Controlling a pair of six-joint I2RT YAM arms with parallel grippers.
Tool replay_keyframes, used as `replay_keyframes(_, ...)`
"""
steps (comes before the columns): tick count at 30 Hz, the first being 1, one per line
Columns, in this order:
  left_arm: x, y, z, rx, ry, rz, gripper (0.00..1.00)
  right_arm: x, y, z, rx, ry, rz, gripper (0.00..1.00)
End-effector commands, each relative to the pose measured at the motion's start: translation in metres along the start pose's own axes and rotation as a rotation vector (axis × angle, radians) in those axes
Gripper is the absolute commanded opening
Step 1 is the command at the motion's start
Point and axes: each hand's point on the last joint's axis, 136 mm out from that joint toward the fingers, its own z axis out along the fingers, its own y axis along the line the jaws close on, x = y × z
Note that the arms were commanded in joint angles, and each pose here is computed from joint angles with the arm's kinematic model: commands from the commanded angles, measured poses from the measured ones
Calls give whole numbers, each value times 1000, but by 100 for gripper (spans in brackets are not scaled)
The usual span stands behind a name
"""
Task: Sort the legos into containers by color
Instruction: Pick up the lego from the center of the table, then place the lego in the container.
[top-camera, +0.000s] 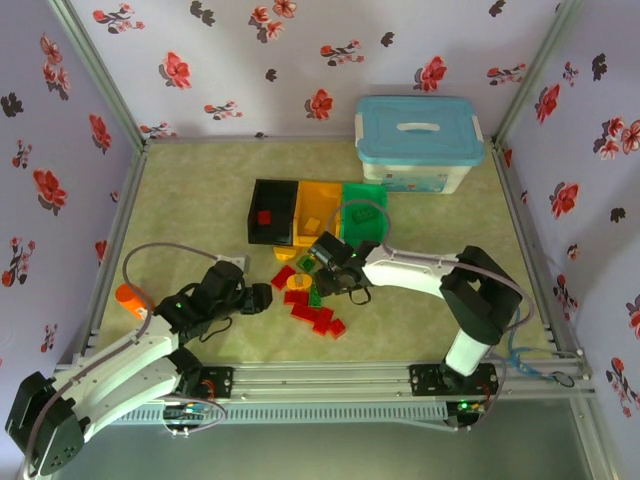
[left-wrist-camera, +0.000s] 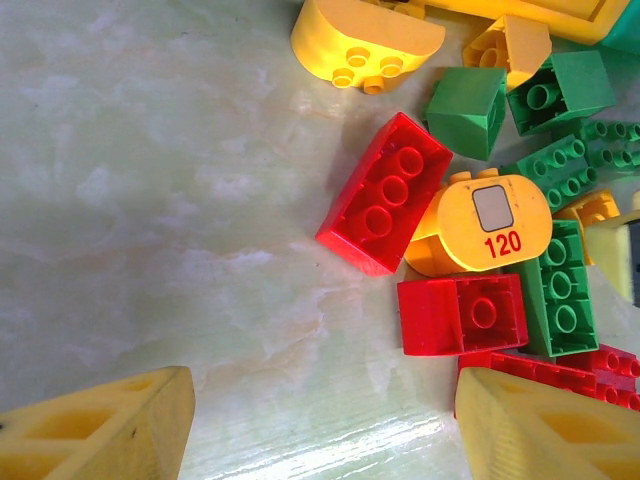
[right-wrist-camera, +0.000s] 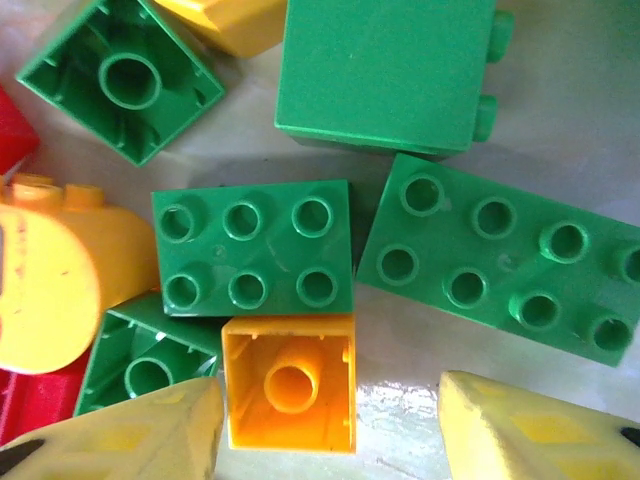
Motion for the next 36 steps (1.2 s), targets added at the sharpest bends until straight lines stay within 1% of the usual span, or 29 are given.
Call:
replay_keyframes(1,-3,4,-1,-13,-26,-24,69,-8,2,5,19,-11,17,57)
replay_keyframes(6,1,7,-2,-12,-26,-26,69,-1,-5,15,54,16,23,51)
replay_keyframes(10,0,7,-2,-14,-32,-24,69,4,-8,17,61,27,26,43)
replay_keyframes(13,-2,7,-3,-14,-38,-18,69,2,-8,8,63,14,28,35)
replay_keyframes(15,-4,5,-4,-12,-40,-11,69,-5,-8,-6,63,-14,28,33)
replay_keyframes(18,-5,2,-6,-1,-39,4,69,-26,-4,-39,51,-96,14,33)
replay_keyframes(20,-5,-1,-7,8,-34,16,69,-48,-3,-64,62,-174,3,33)
replay_keyframes(23,-2,-6,-8,19,-24,31,69,-85,-6,-83,59,-223,-4,33)
replay_keyframes(25,-1,-9,-8,23,-20,37,69,-110,-7,-85,46,-228,-2,33)
replay_keyframes(29,5,-12,-10,6,-19,48,69,-152,-5,-73,40,-206,-19,33)
replay_keyframes(32,10,-17,-13,0,-19,68,69,-175,-8,-57,72,-174,-34,34)
replay_keyframes(36,16,-20,-16,-16,-20,98,69,-194,-15,-42,116,-159,-31,39)
